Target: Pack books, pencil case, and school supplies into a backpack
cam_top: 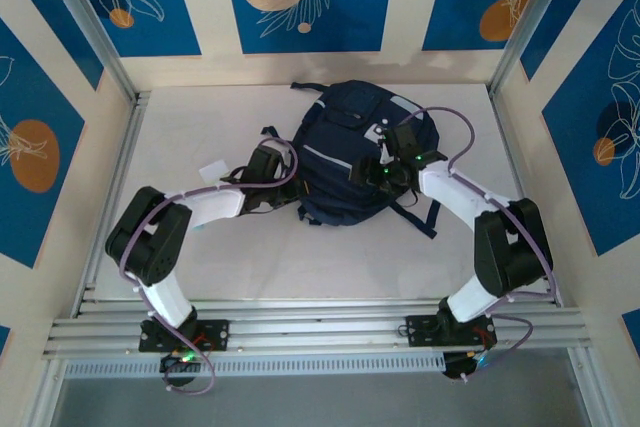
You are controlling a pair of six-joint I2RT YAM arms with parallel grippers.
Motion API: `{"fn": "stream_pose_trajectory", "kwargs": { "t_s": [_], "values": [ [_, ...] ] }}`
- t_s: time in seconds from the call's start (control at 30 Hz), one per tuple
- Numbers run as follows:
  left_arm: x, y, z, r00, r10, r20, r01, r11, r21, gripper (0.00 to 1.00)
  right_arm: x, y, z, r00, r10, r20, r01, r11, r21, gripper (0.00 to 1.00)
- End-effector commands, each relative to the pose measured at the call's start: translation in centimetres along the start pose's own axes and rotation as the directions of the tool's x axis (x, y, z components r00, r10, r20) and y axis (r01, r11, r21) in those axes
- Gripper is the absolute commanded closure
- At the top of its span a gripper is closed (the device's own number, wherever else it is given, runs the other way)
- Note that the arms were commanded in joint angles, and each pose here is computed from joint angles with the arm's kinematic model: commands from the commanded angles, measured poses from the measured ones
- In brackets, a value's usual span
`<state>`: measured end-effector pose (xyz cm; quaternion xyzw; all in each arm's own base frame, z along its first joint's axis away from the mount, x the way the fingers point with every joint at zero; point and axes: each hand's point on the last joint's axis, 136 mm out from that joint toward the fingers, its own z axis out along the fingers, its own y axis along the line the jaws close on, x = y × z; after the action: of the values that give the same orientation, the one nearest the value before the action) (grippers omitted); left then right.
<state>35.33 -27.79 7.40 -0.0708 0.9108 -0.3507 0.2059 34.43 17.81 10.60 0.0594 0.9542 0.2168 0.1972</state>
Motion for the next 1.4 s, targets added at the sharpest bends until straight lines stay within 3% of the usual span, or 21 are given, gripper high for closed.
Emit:
{"fn": "stream_pose_trajectory", "kwargs": {
  "t_s": [0.0,0.1,0.27,0.53,0.77,0.97,1.07,1.23,1.37],
  "values": [
    [0.7,-3.3,0.8,0.999,0.048,-0.011,-0.046,0.993,0.108,1.00,3.4,3.0,-1.1,0.995,0.024,-0.093,-0.035,0.993,-0.115,0.23],
    [0.7,-3.2,1.0,0.998,0.054,-0.014,-0.053,0.993,0.102,1.00,3.7,3.2,-1.4,0.995,0.030,-0.094,-0.043,0.990,-0.136,0.23],
    [0.3,-2.6,0.6,0.997,0.080,-0.003,-0.080,0.994,0.069,1.00,2.4,1.2,-2.4,0.999,0.023,-0.049,-0.026,0.998,-0.059,0.24],
    [-0.8,-0.3,-0.5,0.995,0.103,0.005,-0.103,0.995,-0.008,1.00,-1.8,-3.2,-4.6,0.995,0.069,0.075,-0.069,0.998,-0.007,0.25],
    [-0.8,-0.1,-0.8,0.994,0.106,-0.001,-0.106,0.994,-0.021,1.00,-5.4,-5.6,-2.4,0.988,0.118,0.100,-0.119,0.993,0.005,0.29],
    [-0.3,0.3,-0.8,0.995,0.101,-0.016,-0.102,0.994,-0.032,1.00,-7.5,-5.1,0.0,0.986,0.139,0.090,-0.135,0.990,-0.052,0.39],
    [-0.2,0.6,-0.8,0.994,0.107,-0.019,-0.107,0.993,-0.046,1.00,-8.1,-4.9,0.5,0.987,0.137,0.089,-0.132,0.989,-0.062,0.54],
    [-1.0,1.8,-0.6,0.993,0.115,-0.009,-0.115,0.990,-0.084,1.00,-7.0,-5.1,0.4,0.990,0.128,0.051,-0.125,0.991,-0.051,0.98],
    [-4.0,2.8,-0.4,0.992,0.124,0.035,-0.119,0.986,-0.120,1.00,-4.3,-4.9,-0.7,0.986,0.164,0.011,-0.163,0.983,-0.085,1.00]
  ]
}}
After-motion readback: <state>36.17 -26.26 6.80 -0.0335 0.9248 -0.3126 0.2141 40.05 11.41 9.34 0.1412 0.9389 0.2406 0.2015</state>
